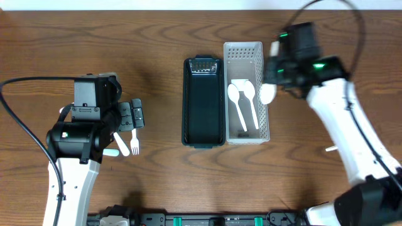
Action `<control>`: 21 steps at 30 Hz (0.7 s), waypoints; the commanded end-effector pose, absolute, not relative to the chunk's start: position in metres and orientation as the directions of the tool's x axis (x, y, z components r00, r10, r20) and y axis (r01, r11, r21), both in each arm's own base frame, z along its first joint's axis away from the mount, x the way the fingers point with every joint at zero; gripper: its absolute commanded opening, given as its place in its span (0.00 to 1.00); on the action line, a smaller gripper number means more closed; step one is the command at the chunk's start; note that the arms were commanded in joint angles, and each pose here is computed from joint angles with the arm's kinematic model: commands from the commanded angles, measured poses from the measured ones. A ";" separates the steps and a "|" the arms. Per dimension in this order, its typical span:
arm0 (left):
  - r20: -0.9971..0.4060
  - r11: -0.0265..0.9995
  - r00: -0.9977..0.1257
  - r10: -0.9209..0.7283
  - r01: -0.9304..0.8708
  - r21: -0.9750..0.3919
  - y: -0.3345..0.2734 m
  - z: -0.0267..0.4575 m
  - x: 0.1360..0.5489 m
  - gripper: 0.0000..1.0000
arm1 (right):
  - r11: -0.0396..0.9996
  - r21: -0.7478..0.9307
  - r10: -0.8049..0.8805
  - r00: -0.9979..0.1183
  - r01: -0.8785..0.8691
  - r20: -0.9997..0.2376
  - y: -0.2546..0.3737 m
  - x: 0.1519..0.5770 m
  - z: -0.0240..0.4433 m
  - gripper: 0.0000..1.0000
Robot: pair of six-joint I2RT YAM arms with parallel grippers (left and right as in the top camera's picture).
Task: Pack container
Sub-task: 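Drop the white spoon into the white basket with the right gripper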
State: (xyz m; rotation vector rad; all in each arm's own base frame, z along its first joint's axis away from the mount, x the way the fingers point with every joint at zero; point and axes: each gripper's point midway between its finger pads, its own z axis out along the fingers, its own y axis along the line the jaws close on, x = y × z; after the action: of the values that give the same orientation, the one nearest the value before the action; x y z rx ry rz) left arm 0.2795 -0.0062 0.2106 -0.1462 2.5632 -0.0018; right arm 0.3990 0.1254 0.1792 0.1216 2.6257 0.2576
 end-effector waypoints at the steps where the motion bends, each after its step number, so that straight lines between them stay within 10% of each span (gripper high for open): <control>1: -0.549 0.993 -0.829 -0.107 -0.111 -0.025 -0.003 0.214 0.282 0.98 | 0.978 0.198 0.137 -0.915 0.064 -0.380 0.152 0.395 0.138 0.01; 5: -0.549 0.993 -0.829 -0.107 -0.112 -0.025 -0.003 0.214 0.282 0.98 | 0.987 0.156 0.081 -0.952 0.035 -0.296 0.171 0.391 0.093 0.04; 9: -0.548 0.993 -0.829 -0.107 -0.111 -0.025 -0.003 0.214 0.281 0.98 | 0.991 0.129 0.064 -0.968 0.034 -0.243 0.174 0.388 0.067 0.45; 11: -0.549 0.993 -0.829 -0.107 -0.111 -0.025 -0.003 0.214 0.282 0.98 | 0.992 0.128 0.049 -0.965 0.017 -0.256 0.173 0.391 0.070 0.46; 21: -0.549 0.993 -0.829 -0.107 -0.111 -0.025 -0.003 0.215 0.282 0.98 | 0.918 0.030 0.343 -0.753 0.396 -0.561 0.049 0.410 0.238 0.54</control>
State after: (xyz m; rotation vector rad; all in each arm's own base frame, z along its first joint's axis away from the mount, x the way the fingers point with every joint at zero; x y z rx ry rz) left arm 0.2795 -0.0063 0.2104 -0.1459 2.5640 -0.0026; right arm 0.4026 0.1166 0.1448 0.2456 2.7930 0.0018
